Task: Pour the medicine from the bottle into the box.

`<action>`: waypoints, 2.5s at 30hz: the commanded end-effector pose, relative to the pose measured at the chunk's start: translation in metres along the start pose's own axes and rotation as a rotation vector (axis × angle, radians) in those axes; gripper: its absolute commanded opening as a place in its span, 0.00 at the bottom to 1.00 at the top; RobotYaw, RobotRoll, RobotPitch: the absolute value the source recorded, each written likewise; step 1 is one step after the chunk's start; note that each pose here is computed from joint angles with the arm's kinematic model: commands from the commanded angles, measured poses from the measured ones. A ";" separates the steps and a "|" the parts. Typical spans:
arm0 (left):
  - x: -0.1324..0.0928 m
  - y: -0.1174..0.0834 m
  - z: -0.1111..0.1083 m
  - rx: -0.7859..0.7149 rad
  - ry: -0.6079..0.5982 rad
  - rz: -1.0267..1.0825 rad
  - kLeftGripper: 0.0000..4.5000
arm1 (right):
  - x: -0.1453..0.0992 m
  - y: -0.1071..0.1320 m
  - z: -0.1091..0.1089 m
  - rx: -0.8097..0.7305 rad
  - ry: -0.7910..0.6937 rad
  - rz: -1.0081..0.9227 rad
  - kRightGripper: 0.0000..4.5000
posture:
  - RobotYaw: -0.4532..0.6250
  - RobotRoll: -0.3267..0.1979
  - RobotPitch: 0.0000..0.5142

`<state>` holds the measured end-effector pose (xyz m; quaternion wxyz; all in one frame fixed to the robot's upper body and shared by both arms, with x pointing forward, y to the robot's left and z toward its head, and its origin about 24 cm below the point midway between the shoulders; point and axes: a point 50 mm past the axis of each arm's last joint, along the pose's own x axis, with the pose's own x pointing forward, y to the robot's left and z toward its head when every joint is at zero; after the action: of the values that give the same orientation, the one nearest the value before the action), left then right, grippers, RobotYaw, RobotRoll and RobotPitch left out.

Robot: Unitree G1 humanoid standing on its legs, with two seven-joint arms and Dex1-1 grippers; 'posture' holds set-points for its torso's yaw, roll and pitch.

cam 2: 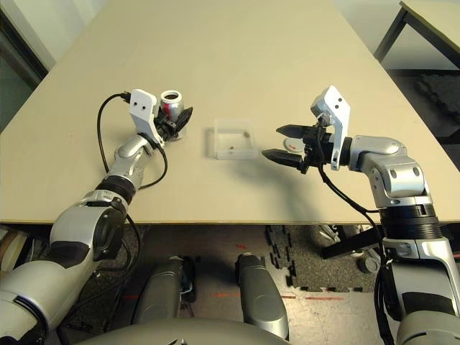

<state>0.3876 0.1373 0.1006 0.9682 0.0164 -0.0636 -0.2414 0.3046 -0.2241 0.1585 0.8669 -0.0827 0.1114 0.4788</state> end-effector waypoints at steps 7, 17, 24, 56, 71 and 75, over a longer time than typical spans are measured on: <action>-0.008 -0.006 -0.019 -0.024 0.053 -0.001 0.77 | -0.003 0.000 0.001 -0.006 -0.003 -0.008 1.00 | 0.16 0.62 0.25; -0.021 0.002 -0.022 -0.025 0.021 -0.004 1.00 | 0.002 -0.002 0.000 -0.005 -0.005 0.000 1.00 | 0.18 0.62 0.25; -0.042 0.005 -0.034 -0.034 0.006 -0.044 1.00 | 0.006 -0.003 -0.001 -0.005 -0.012 0.006 1.00 | 0.19 0.62 0.25; -0.151 0.142 0.044 -0.023 -0.032 0.388 1.00 | -0.029 -0.034 -0.016 0.120 -0.249 -0.434 1.00 | 0.26 0.62 0.26; -0.133 0.170 0.059 -0.009 -0.010 0.498 1.00 | -0.078 -0.051 -0.024 0.115 -0.363 -0.854 1.00 | 0.23 0.62 0.31; -0.134 0.174 0.061 -0.008 -0.001 0.516 1.00 | -0.080 -0.055 -0.028 0.112 -0.359 -0.906 1.00 | 0.23 0.62 0.35</action>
<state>0.3452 0.3474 0.1548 0.9972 -0.0190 -0.0723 0.0042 0.3080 -0.3190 0.1546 0.9958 0.0133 -0.0567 0.0710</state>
